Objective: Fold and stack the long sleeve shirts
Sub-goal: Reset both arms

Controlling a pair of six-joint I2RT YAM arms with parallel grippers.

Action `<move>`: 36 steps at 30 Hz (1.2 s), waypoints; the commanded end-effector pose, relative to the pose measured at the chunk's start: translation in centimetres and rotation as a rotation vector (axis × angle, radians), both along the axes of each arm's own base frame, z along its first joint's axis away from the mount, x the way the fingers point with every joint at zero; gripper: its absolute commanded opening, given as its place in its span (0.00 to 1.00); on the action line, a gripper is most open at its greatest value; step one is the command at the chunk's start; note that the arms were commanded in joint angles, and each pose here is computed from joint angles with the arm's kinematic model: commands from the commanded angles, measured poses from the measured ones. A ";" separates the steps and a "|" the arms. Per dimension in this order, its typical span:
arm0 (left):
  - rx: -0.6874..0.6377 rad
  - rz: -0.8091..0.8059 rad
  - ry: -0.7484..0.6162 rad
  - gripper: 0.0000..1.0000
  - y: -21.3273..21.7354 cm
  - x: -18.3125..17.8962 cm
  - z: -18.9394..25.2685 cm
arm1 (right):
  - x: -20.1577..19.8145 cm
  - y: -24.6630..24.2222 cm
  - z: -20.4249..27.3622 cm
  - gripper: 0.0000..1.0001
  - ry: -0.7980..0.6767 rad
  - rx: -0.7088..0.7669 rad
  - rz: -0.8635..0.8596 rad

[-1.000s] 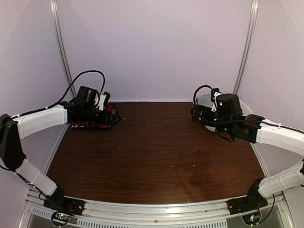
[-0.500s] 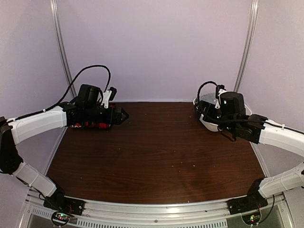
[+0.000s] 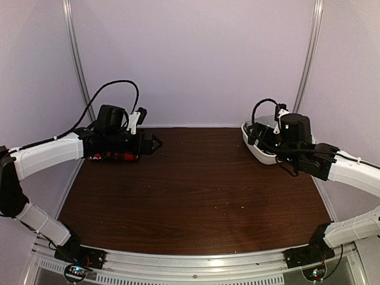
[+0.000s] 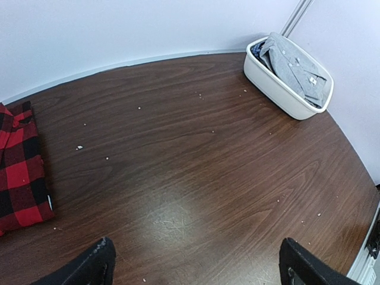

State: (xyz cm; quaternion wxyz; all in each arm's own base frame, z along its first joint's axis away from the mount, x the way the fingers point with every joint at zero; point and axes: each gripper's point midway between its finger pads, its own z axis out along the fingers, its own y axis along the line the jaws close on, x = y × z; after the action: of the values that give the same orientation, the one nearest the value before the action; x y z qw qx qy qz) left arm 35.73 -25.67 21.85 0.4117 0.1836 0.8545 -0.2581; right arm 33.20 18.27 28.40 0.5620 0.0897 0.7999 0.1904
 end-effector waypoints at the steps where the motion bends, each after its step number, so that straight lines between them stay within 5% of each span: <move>1: -0.039 -0.026 -0.055 0.98 -0.9 0.5 1.4 | -0.1 -0.8 0.0 1.00 -0.004 -0.028 -0.024; 36: -0.090 -0.069 -0.049 0.98 -1.9 0.4 1.5 | 0.1 1.1 -0.5 1.00 0.063 -0.034 0.060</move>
State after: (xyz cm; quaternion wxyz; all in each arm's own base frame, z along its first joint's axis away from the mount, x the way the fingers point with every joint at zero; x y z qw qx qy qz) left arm 35.72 -27.16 22.73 0.4175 0.1981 0.8356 -0.2970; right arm 33.37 19.00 29.17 0.5477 0.0685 0.8124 0.1878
